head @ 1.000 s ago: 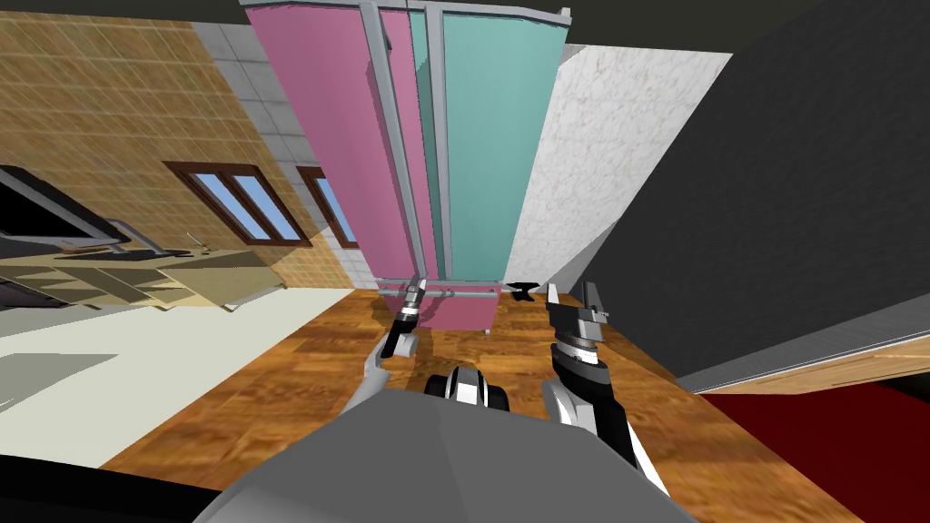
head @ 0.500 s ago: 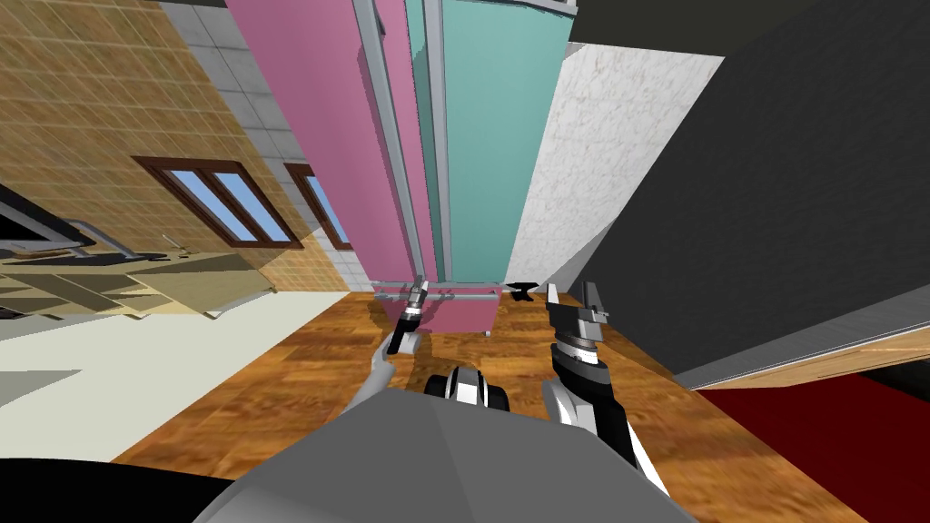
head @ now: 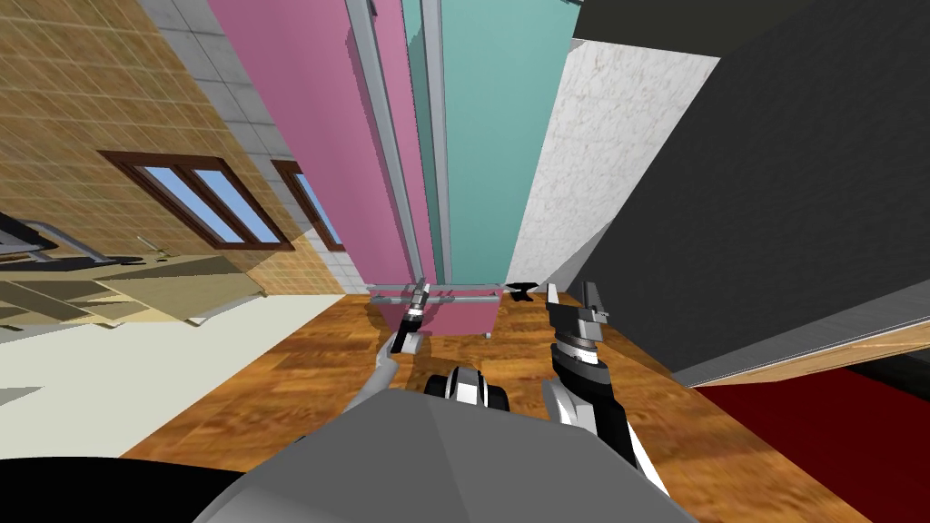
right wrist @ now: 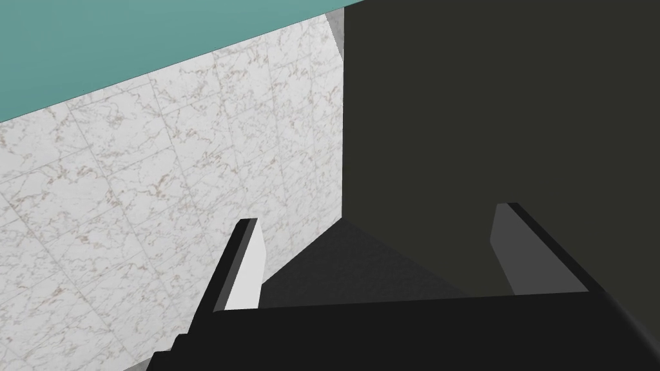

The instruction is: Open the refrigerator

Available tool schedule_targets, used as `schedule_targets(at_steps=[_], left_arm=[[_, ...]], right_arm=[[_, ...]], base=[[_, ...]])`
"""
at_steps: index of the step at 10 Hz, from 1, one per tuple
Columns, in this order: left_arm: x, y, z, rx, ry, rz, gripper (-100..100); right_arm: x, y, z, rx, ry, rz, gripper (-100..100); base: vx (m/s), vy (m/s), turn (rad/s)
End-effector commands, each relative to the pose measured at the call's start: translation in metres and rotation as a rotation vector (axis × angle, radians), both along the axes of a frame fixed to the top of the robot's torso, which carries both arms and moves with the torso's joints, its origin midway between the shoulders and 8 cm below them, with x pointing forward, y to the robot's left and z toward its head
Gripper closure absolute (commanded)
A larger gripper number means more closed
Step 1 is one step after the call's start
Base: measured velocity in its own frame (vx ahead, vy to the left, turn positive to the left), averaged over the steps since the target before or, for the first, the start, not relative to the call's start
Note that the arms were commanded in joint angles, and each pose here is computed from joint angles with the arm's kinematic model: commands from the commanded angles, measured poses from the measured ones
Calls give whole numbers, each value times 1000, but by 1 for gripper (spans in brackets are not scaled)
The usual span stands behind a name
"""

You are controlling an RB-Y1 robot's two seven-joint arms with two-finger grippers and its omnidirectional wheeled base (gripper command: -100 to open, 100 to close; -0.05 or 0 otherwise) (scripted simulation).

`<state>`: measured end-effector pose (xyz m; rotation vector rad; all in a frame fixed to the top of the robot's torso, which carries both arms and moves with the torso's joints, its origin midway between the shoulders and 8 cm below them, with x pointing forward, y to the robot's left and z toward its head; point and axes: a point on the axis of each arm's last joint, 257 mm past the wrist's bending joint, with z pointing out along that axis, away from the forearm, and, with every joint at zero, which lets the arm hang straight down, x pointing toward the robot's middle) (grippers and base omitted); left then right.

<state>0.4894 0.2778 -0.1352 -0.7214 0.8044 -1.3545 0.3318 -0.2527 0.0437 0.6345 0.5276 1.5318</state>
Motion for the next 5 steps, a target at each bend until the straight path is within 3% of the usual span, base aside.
schedule_targets(at_steps=[1,2,3,4,5], left_arm=[[5,0,-15,-3,18,-3,-100],[8,-3,-12,-7,0,-11,-100],[9,-1,-25,-7,29,-6,-100],[11,-4,-23,-10,13,-14,-100],[12,-2,-35,-10,40,-10,-100]], right_arm=[[0,0,0,0,0,0,0],[0,0,0,0,0,0,0],[0,0,0,0,0,0,0],[0,0,0,0,0,0,0],[0,0,0,0,0,0,0]], base=[[44,23,-33],[42,28,-47],[34,26,-29],[40,31,-47],[42,27,-27]])
